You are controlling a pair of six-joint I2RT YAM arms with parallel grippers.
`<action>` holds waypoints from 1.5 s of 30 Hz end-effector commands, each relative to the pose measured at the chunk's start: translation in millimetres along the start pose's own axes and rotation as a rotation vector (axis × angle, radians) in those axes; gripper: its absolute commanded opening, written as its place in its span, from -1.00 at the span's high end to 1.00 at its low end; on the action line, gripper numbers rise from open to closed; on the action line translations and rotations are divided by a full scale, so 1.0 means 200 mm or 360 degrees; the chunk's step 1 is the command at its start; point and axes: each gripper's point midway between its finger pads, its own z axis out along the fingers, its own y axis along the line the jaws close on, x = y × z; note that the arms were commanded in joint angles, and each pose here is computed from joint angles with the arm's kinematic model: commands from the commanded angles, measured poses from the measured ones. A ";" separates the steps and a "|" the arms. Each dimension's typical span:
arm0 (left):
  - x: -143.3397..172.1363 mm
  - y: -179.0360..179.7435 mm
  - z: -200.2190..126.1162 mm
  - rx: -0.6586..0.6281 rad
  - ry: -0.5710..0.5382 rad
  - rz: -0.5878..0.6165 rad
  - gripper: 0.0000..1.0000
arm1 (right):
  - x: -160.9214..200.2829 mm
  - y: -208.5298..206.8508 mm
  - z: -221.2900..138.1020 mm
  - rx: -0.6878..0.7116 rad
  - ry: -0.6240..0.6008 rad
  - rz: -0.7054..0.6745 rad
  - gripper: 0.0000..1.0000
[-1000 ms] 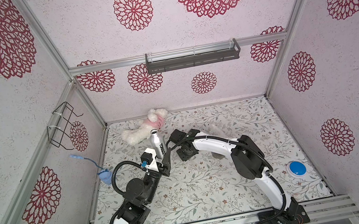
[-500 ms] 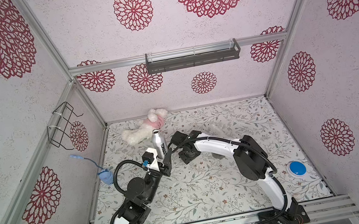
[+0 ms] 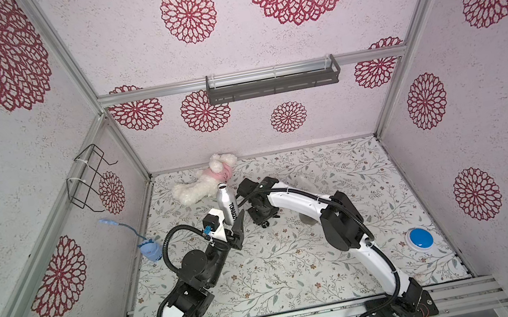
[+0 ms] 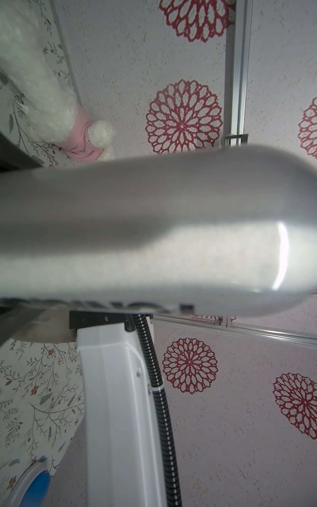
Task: Attach spray nozzles to spray bottles
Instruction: Pick up the spray nozzle from the center of the board.
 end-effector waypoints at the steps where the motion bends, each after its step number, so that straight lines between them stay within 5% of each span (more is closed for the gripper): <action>1: -0.08 -0.01 -0.01 0.0020 -0.0071 -0.0013 0.45 | 0.03 0.00 -0.01 0.0017 0.0055 0.0022 0.07; 12: -0.09 -0.01 -0.02 0.0016 -0.0074 -0.0002 0.45 | 0.00 -0.06 0.03 0.0159 0.0077 -0.0036 0.26; 18: -0.08 -0.01 -0.01 0.0015 -0.0063 -0.0001 0.46 | -0.12 0.01 -0.20 0.0002 -0.0193 -0.0010 0.33; 26: -0.09 -0.01 -0.03 0.0010 -0.0080 -0.0005 0.46 | -0.35 0.05 -0.71 -0.0359 -0.0892 0.0111 0.37; 32: -0.10 0.00 -0.03 0.0009 -0.0083 -0.0019 0.46 | -0.42 -0.03 -1.44 -0.0606 -0.1688 0.0180 0.40; 40: -0.07 -0.04 -0.01 0.0064 -0.0051 -0.0034 0.46 | -0.20 -0.15 -2.19 -0.0948 -0.2583 0.0167 0.40; 45: -0.05 -0.10 0.04 0.0145 -0.0025 -0.0049 0.47 | -0.11 -0.16 -2.45 -0.1056 -0.2830 0.0099 0.40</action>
